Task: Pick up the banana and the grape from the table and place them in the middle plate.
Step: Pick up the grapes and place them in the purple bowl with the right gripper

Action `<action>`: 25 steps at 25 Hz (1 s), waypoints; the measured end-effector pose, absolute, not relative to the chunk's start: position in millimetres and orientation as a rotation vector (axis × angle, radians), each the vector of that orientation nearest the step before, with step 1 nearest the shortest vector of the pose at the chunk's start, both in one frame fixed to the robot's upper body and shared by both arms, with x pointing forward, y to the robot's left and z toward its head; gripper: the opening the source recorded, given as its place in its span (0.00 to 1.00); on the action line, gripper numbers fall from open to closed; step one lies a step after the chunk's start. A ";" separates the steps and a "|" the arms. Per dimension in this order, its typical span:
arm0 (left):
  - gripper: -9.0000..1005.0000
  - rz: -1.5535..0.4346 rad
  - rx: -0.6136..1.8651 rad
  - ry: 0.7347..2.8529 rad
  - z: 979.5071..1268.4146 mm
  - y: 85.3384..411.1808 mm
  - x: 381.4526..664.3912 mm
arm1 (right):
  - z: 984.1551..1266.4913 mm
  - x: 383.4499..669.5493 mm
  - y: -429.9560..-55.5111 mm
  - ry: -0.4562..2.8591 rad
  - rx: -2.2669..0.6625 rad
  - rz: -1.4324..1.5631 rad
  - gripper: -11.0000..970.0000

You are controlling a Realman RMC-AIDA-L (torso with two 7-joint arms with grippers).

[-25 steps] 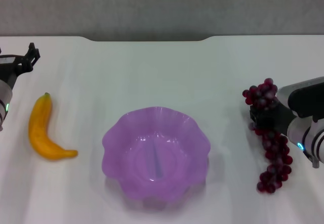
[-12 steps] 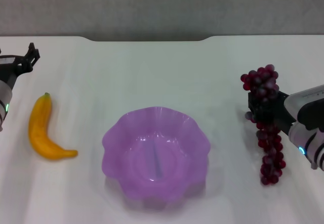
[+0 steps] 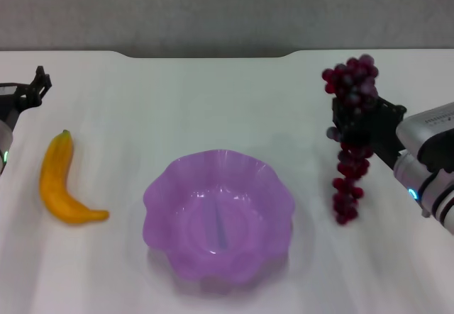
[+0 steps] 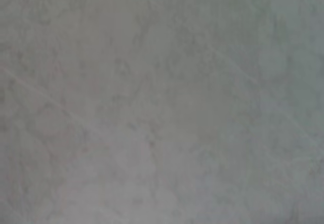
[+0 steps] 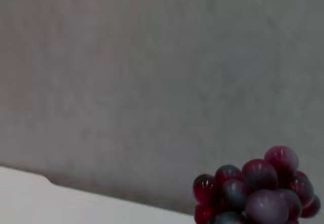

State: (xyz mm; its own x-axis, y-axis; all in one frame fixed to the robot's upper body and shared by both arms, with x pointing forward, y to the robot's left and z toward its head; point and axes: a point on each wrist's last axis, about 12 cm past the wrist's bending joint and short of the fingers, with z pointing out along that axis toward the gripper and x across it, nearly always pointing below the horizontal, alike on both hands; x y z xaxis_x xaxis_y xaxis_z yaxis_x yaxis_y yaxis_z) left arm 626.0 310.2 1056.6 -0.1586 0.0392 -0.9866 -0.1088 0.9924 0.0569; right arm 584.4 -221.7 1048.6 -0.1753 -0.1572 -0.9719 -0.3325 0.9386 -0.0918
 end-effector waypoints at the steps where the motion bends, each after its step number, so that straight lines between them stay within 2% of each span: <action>1: 0.89 0.131 -0.053 1.727 1056.1 311.1 625.5 | 1050.9 583.9 -219.2 1.742 -0.375 0.166 0.39; 14: 0.89 0.147 -0.047 1.748 1052.0 314.6 622.1 | 1098.4 577.0 -183.6 1.666 -0.495 0.188 0.39; 19: 0.89 0.145 -0.046 1.746 1052.8 313.9 622.9 | 1111.4 572.8 -159.4 1.636 -0.584 0.228 0.39; 25: 0.89 0.141 -0.044 1.741 1054.2 312.4 624.3 | 1118.8 554.4 -119.8 1.564 -0.717 0.311 0.39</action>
State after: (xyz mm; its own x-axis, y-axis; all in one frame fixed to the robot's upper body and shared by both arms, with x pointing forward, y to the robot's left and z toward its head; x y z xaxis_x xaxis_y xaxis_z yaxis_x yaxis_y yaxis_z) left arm 624.3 312.4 1054.2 -0.1752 0.0498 -0.9833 -0.1093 0.9916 0.0697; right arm 554.4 -119.8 1118.8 0.0211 -0.2566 -0.9663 -0.6069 0.7648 -0.2163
